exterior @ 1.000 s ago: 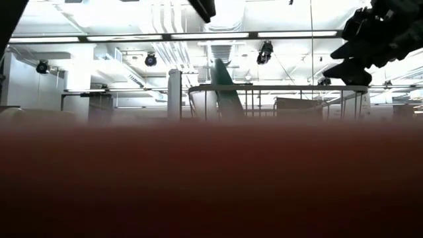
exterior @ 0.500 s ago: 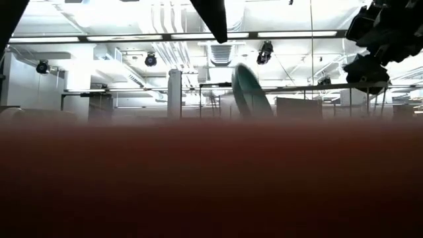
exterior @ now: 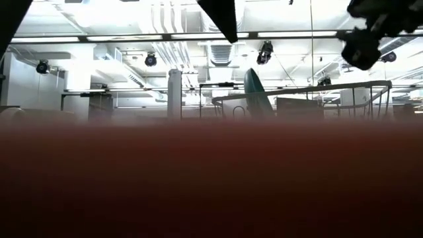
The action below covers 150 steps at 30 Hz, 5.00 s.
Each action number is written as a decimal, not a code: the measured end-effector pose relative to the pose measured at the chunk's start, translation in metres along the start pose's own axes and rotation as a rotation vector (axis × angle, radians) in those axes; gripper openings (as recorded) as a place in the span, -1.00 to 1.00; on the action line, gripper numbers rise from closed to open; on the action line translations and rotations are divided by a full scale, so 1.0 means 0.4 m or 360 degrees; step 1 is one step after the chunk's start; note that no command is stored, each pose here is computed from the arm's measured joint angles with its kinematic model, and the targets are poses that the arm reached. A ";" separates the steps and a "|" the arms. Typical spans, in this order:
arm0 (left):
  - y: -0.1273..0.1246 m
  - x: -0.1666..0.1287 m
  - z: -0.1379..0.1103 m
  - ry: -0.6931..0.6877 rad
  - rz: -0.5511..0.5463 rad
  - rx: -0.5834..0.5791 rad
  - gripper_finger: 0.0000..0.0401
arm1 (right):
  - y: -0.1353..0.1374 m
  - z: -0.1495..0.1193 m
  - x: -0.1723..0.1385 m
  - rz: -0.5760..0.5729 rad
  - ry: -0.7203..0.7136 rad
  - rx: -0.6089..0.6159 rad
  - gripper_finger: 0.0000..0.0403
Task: Sort dishes
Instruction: Adjust the dish rack, then remove the light green plate from the top of the white plate
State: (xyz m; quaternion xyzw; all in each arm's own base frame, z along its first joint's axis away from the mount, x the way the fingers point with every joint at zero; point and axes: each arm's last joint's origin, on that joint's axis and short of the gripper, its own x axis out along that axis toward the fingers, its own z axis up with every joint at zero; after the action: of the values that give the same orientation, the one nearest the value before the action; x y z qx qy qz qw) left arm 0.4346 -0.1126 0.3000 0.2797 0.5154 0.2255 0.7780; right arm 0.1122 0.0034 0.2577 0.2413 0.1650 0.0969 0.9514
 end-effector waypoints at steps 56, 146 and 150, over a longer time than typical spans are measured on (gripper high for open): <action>0.219 0.365 -0.084 0.0563 -0.1182 -0.0165 0.15 | -0.052 -0.072 -0.053 -0.1293 0.0631 0.0413 -0.91; 0.010 -0.081 -0.045 0.0224 -0.0650 -0.0312 0.63 | 0.028 -0.063 -0.076 -0.0647 0.0703 0.0434 -0.91; -0.041 -0.100 -0.039 0.0099 -0.0400 -0.0273 0.63 | 0.034 -0.080 -0.019 -0.0428 0.0666 0.0366 -0.91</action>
State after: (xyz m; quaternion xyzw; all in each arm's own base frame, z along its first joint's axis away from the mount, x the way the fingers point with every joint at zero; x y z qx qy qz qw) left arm 0.4065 -0.1474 0.3112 0.1382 0.5490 0.1780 0.8049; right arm 0.0921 0.0267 0.2400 0.2985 0.3983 -0.0020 0.8673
